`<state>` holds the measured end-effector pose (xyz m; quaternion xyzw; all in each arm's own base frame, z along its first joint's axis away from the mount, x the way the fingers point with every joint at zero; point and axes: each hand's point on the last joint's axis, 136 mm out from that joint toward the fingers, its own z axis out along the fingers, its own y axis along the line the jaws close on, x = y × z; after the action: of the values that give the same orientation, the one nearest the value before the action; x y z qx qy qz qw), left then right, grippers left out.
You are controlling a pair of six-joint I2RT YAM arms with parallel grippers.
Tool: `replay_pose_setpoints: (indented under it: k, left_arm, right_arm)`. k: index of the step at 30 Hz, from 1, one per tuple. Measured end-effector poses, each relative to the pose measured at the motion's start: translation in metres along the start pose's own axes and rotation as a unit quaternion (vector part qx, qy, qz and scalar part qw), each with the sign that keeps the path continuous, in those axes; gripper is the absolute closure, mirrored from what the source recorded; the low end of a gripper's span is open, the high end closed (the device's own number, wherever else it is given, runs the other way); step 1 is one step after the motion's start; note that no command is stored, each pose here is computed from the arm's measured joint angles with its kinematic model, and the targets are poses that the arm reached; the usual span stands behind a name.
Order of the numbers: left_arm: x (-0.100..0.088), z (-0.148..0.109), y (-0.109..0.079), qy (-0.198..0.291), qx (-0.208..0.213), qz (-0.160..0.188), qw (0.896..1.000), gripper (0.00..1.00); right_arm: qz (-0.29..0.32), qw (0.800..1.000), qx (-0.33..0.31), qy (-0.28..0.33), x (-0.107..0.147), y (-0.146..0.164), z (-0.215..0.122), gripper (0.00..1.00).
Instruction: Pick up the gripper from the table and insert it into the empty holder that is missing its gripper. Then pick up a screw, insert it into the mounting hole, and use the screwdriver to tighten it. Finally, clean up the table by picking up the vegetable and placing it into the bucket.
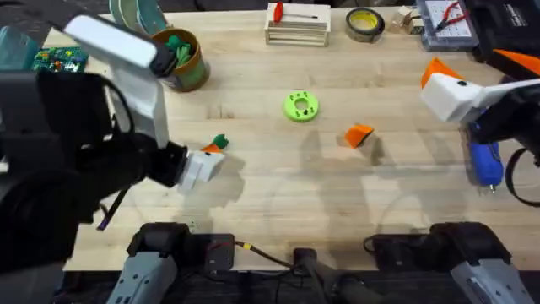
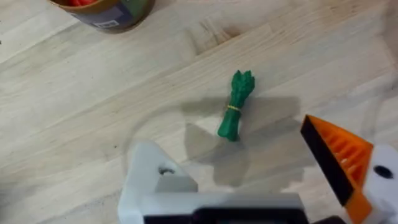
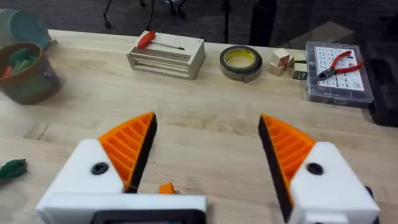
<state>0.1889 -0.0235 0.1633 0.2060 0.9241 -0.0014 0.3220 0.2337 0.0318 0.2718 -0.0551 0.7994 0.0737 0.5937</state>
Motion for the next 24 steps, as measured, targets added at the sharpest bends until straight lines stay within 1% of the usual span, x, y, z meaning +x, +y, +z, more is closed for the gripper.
replay_pose_setpoints:
  k: [3, 5, 12, 22, 23, 24]
  left_arm:
    - [-0.005, 0.009, 0.004, 0.007, 0.001, 0.000, 1.000, 0.007]
    - [-0.004, 0.016, 0.005, 0.022, 0.005, 0.003, 1.000, 0.007]
    - [0.010, 0.052, 0.006, 0.104, 0.037, 0.008, 0.994, 0.007]
    - [0.030, 0.087, 0.004, 0.185, 0.071, -0.001, 0.980, 0.007]
    - [0.032, 0.090, 0.003, 0.191, 0.074, -0.002, 0.979, 0.012]
    - [0.033, 0.091, 0.003, 0.196, 0.076, -0.003, 0.978, 0.074]
  right_arm:
    - [0.000, 1.000, 0.000, 0.000, 0.000, 0.000, 0.000, 0.010]
    - [0.000, 1.000, 0.000, 0.000, 0.000, 0.000, 0.000, 0.010]
    - [0.002, 1.000, 0.000, 0.008, 0.004, 0.000, 0.000, 0.010]
    - [0.002, 1.000, 0.000, 0.010, 0.005, 0.000, 0.000, 0.010]
    - [0.002, 1.000, 0.000, 0.010, 0.005, 0.000, 0.000, 0.010]
    - [0.002, 1.000, 0.000, 0.010, 0.005, 0.000, 0.000, 0.010]
